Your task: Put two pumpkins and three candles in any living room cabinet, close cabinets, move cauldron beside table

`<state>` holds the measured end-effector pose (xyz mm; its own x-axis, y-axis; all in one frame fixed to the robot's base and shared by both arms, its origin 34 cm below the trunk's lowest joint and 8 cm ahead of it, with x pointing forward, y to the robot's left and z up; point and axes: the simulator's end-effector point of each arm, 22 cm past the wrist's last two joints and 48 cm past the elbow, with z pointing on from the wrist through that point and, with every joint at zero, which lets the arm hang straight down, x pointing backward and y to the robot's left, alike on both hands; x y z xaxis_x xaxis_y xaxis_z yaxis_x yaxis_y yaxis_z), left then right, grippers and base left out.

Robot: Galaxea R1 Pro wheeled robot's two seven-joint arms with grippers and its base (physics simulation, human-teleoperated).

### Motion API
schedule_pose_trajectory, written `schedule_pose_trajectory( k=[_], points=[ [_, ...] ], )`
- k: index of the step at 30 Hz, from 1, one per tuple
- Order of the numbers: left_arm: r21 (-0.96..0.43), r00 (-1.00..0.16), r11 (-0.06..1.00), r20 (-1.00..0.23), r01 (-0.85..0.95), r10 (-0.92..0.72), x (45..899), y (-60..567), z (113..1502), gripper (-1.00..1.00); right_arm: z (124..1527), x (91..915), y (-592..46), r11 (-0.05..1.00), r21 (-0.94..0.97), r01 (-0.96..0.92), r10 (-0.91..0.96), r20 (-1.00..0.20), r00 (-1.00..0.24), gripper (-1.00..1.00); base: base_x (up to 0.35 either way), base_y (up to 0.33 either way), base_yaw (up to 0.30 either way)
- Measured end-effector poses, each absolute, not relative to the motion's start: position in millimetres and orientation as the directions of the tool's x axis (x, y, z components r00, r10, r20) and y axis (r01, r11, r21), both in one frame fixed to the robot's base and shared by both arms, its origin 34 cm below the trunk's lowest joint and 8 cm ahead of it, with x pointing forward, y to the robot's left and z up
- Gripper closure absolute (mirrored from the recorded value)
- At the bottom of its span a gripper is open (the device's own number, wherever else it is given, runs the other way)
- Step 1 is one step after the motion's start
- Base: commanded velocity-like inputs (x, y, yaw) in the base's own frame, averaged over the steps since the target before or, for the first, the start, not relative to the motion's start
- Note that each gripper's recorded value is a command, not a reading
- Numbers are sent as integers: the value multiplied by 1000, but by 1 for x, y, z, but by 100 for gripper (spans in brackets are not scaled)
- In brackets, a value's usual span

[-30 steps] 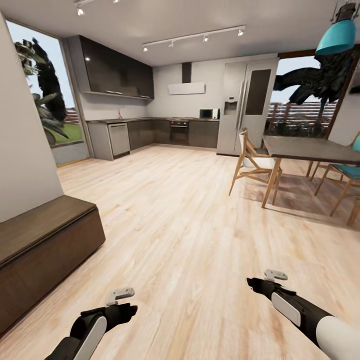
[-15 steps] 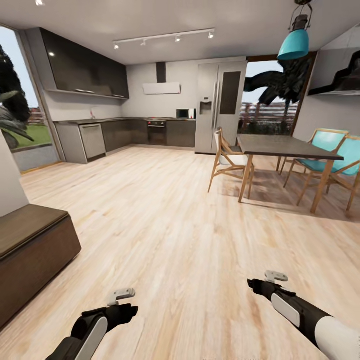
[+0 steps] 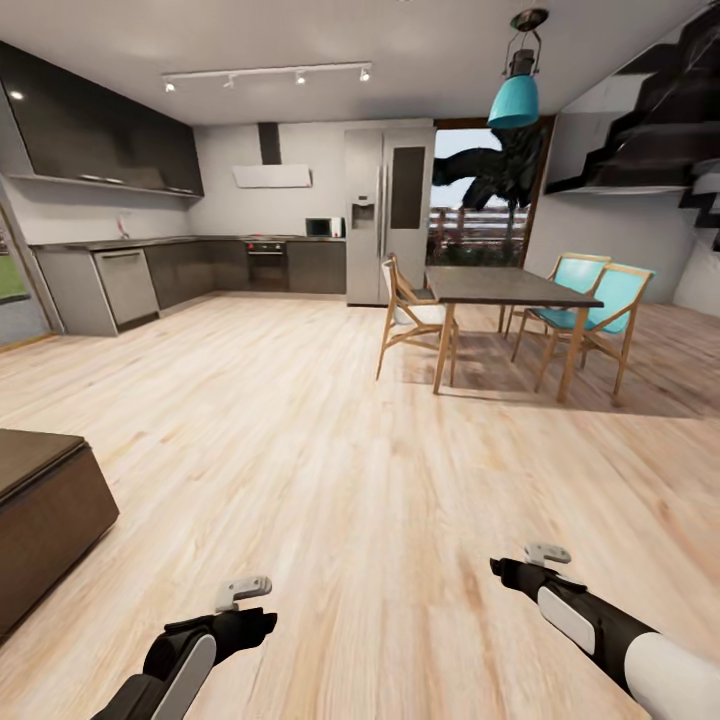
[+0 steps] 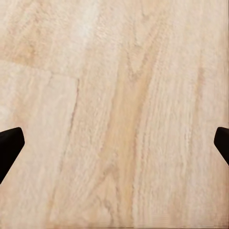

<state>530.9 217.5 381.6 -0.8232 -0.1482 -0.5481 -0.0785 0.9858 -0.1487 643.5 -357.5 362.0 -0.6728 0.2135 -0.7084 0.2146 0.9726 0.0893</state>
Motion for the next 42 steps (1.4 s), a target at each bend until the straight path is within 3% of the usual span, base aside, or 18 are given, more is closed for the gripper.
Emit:
schedule_pose_trajectory(
  k=[16,42],
  points=[
    [-146,-825,987,-548,-68,-138,530,214,381,-100,362,644,-357,973,89,214,213,-709,-673,-100,-182,80,-291],
    [-145,-826,987,-548,-62,-132,529,212,381,-100,362,644,-356,973,91,213,214,-708,-673,-100,-8,0,-291]
  ],
)
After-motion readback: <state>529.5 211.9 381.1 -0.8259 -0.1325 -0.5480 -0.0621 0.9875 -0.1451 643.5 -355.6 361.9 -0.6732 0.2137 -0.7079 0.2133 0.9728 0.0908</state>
